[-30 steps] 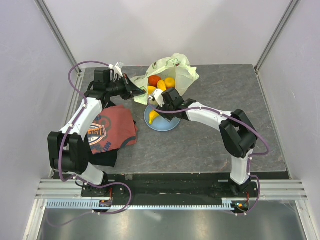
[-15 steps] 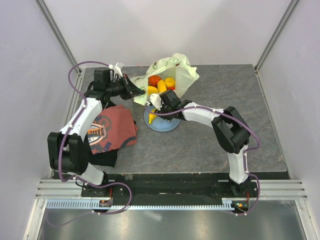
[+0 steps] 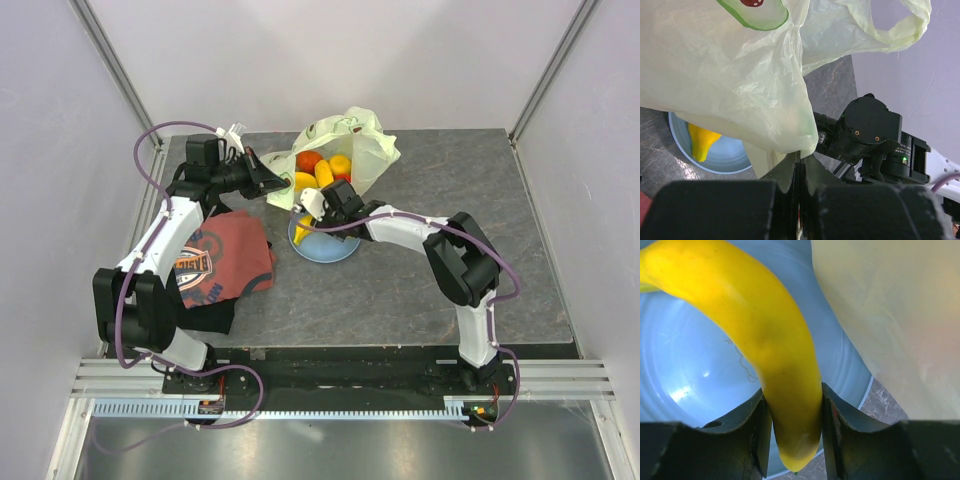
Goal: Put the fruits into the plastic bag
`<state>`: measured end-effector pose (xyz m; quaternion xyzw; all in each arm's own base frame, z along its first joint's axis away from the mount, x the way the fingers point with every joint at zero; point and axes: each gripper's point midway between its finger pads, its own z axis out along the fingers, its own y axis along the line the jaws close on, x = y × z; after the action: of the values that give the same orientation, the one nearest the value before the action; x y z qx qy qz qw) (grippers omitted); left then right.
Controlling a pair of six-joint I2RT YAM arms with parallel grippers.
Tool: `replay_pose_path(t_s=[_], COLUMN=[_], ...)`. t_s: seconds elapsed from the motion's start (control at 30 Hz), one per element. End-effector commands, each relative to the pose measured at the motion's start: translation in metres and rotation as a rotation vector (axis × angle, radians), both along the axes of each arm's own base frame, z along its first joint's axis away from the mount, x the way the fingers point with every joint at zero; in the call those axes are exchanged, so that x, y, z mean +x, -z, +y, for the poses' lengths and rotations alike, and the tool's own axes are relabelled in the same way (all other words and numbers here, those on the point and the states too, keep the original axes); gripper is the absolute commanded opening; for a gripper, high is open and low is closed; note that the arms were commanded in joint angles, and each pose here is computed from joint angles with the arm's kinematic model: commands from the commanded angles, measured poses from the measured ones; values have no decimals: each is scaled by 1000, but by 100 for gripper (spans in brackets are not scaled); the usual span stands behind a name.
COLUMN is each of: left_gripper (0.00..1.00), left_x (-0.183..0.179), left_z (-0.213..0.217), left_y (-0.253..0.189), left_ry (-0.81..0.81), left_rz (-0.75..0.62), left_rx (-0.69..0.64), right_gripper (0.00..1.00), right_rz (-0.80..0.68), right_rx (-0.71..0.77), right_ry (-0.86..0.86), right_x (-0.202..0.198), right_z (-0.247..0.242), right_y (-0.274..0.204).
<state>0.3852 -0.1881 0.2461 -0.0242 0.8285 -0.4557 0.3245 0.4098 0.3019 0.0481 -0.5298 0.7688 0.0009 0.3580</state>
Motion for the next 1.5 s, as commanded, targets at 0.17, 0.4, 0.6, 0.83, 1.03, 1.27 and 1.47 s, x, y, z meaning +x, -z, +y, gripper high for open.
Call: replay_pose_path(t_s=[0.17,0.4,0.6,0.83,1.03,1.27,1.47], left_gripper=[1,1,2,2,2,1,1], left_x=[5,15,15,12,5,-2,-2], left_z=[-2,-4,-5,-4,-3,-3,-4], left_y=[-20,-20,-15,-20,-16,-16,-23], left_ry=[-12,-15,-15,-19,-16,-9,-6], left_rz=[-52,-52,-33,-50,-44,-42,-47], left_rx=[-20,-33,-48,-48,-48,-52,-64], right_gripper=[7,2,0,0,0,0,0], right_rz=[-99,41,80,59,-39,-187,-316], right_rx=[159,226,390,553,614,711,741], right_ry=[5,-31,56,184,293,283,279], right_x=[-18,-77,-100,-67,-21,17,48], right_z=[11,9,5,-5,-14,-5,-4], right_y=[-76,-105,-143,-177,-216,-257,-254])
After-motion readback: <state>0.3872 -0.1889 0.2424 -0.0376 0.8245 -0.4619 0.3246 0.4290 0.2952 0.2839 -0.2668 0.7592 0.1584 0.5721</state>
